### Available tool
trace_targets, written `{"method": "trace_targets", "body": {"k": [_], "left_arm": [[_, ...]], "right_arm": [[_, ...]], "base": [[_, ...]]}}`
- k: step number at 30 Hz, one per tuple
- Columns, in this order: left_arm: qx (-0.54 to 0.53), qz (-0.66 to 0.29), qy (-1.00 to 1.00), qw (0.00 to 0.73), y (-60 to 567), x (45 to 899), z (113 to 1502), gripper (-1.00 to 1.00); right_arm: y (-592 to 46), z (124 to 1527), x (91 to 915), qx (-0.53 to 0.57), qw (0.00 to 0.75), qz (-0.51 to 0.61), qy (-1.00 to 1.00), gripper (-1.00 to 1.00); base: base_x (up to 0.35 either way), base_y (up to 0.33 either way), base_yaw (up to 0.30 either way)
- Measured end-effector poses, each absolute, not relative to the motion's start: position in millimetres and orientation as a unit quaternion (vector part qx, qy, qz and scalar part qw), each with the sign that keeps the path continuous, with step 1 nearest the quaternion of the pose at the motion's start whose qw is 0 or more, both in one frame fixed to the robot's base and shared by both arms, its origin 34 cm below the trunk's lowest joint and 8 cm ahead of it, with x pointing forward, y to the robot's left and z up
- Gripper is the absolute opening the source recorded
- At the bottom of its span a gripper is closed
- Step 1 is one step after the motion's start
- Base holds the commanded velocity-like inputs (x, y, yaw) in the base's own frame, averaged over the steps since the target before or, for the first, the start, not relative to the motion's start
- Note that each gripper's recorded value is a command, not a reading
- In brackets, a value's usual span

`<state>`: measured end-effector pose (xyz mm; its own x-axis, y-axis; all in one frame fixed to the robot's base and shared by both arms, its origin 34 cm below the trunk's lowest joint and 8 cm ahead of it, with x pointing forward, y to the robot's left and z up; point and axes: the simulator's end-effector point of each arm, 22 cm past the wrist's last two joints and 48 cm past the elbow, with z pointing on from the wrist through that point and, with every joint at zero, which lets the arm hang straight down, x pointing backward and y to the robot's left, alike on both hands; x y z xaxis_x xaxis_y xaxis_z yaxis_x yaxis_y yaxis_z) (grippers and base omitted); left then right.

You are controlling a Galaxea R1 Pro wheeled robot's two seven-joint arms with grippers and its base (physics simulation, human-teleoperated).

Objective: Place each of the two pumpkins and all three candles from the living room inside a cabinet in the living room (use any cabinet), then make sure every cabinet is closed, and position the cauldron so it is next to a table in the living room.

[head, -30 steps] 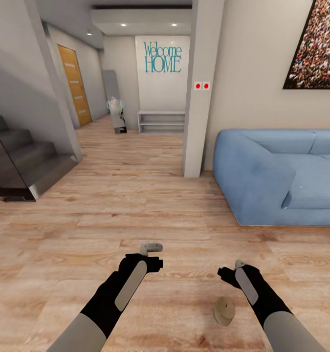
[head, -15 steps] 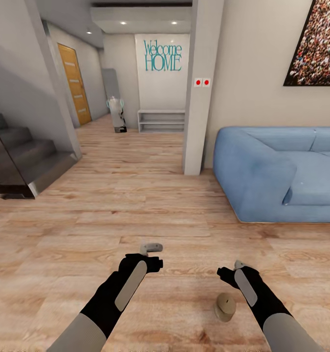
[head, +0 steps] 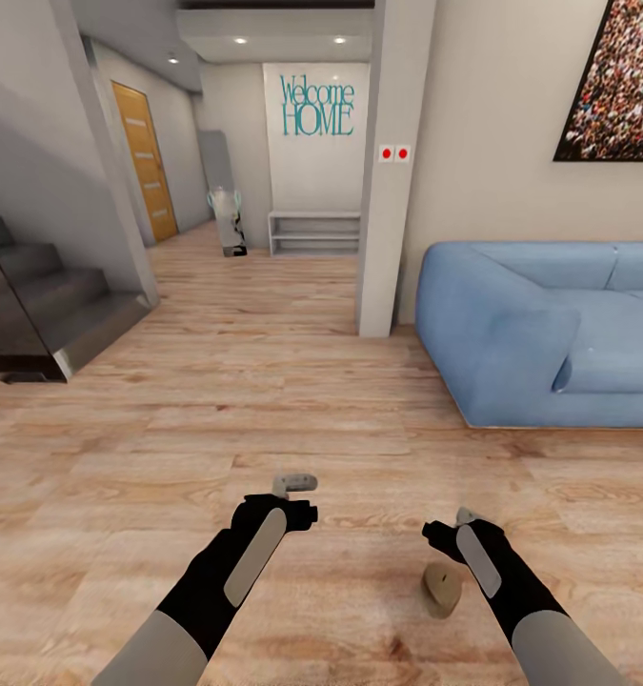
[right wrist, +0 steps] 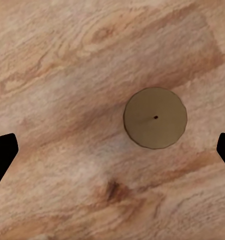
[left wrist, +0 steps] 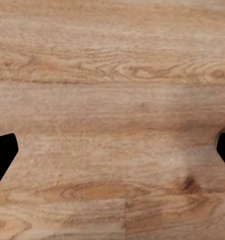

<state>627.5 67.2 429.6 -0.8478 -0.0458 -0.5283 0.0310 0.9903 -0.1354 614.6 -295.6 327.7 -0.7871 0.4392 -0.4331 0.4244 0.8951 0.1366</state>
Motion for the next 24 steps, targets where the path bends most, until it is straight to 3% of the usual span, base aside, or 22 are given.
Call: {"method": "trace_targets", "body": {"k": [24], "left_arm": [[-0.007, -0.070, 0.968, 0.240, 67.3, 615.4, 374.4, 1.00]], "right_arm": [[-291.9, 273.9, 596.1, 0.224, 0.196, 0.009, 0.955, 1.00]], "base": [[0.000, 0.000, 0.000]]}}
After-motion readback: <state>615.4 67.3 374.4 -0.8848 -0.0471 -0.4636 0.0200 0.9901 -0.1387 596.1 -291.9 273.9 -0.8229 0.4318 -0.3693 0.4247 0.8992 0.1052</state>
